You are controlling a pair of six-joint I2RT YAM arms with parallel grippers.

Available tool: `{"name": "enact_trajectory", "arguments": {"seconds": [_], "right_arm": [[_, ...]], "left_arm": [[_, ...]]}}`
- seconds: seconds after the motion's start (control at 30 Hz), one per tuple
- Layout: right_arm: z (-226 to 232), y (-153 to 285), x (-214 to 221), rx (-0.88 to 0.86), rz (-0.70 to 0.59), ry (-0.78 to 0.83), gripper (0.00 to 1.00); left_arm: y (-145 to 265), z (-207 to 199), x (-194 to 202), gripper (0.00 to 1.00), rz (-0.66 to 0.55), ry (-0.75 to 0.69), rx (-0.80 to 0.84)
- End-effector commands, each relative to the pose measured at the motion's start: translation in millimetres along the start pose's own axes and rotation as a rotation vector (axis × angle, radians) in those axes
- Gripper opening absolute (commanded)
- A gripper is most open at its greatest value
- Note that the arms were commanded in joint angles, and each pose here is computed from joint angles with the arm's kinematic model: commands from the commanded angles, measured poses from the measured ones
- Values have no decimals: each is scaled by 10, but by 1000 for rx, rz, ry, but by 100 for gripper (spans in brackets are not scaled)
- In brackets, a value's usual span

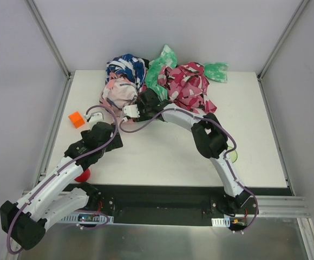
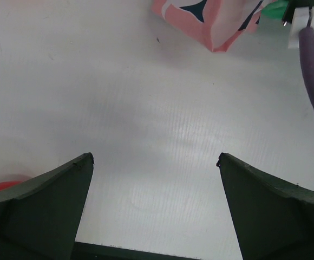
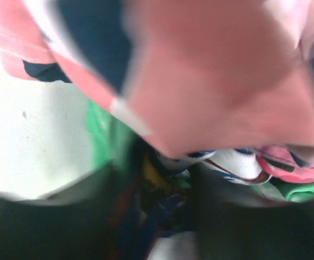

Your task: Pick out a specific cloth from the pile

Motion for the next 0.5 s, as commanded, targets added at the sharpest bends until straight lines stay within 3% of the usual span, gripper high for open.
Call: {"name": "enact_trajectory", "arguments": {"seconds": [0.0, 0.1, 0.3, 0.47], "right_arm": [[-239, 17, 47, 83, 17, -142, 32], [-737, 373, -42, 315, 9, -259, 0], [-1595, 1164, -13, 768, -27, -540, 0], [-1965, 1411, 528, 961, -32, -815, 0]], "left_arm": [[-26, 18, -37, 99, -34, 29, -33], [-28, 11, -52, 99, -41, 31, -34], [-20, -8, -105, 99, -66, 37, -31], [-51, -109, -156, 99, -75, 29, 13]]}}
Point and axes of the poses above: each gripper's point midway between its finger pads, its own y axis back along the fingers, its own z axis along the line the jaws close on, x = y × z, the point moved 7 cm from there along y, back along the fingers, and after that the axes turned 8 degrees about y, right-handed, at the moved point
